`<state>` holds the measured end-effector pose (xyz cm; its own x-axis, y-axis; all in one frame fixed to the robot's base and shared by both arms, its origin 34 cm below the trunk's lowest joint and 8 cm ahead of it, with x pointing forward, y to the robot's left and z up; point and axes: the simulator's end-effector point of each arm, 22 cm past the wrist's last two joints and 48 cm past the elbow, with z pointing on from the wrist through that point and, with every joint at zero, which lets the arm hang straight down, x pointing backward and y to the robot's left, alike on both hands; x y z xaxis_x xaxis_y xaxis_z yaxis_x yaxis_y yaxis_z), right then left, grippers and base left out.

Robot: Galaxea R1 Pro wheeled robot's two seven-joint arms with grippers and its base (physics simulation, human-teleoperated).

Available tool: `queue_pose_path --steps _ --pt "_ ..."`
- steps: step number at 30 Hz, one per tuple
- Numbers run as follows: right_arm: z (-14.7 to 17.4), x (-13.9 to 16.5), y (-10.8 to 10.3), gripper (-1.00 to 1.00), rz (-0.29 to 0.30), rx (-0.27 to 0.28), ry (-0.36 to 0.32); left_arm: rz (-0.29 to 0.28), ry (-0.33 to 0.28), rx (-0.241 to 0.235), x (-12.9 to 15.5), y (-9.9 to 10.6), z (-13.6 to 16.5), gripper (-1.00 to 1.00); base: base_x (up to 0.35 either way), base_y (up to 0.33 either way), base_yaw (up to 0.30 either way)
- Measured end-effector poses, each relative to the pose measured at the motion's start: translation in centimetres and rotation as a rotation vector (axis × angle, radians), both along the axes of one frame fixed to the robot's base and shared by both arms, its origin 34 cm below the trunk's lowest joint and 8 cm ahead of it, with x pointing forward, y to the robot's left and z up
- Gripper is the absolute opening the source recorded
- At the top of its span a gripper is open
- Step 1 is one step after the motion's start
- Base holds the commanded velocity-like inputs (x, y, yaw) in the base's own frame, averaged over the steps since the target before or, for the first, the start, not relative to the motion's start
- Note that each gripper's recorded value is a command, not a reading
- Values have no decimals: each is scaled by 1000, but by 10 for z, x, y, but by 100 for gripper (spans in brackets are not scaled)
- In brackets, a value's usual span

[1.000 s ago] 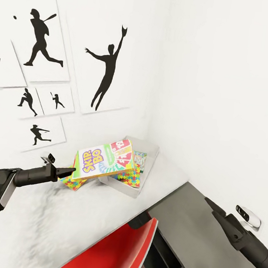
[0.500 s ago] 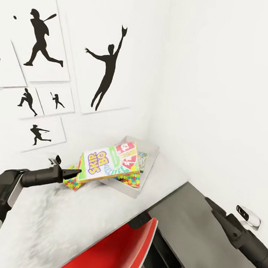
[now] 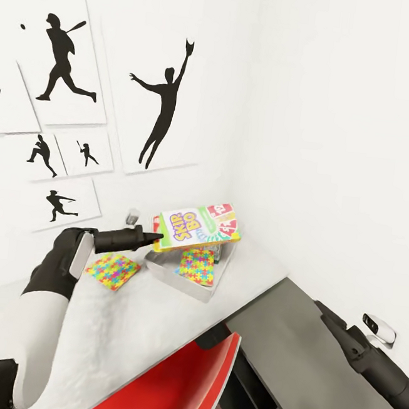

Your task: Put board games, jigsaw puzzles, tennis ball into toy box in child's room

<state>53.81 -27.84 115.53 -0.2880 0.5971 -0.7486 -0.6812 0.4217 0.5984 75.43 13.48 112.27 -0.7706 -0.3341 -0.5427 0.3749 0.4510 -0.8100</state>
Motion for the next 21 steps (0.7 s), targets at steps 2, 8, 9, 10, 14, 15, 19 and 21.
queue_pose_path --steps 2,8,9,10,14,15,19,21 --pt "0 0 -1 100 -2 -2 1 7 8 7 4 -12 0 -100 0 0 0" --pt "0 1 -2 100 -4 -4 2 118 78 133 22 -35 -27 -100 0 0 0" --pt "0 1 -2 100 -5 -4 1 145 96 136 26 -36 -30 -100 0 0 0" --pt "0 1 -2 100 -5 -4 1 166 112 127 28 -38 -30 -100 0 0 0" --pt "0 0 -3 100 -5 -4 0 245 163 130 37 -33 -36 -100 0 0 0" --pt "1 0 -3 100 -5 -3 -1 273 172 133 40 -31 -37 -100 0 0 0" --pt "1 0 -4 100 -7 -3 -2 390 202 113 53 -19 -39 -100 0 0 0" --pt "1 0 -4 100 -7 -3 -2 435 220 97 58 -12 -39 -100 0 0 0"
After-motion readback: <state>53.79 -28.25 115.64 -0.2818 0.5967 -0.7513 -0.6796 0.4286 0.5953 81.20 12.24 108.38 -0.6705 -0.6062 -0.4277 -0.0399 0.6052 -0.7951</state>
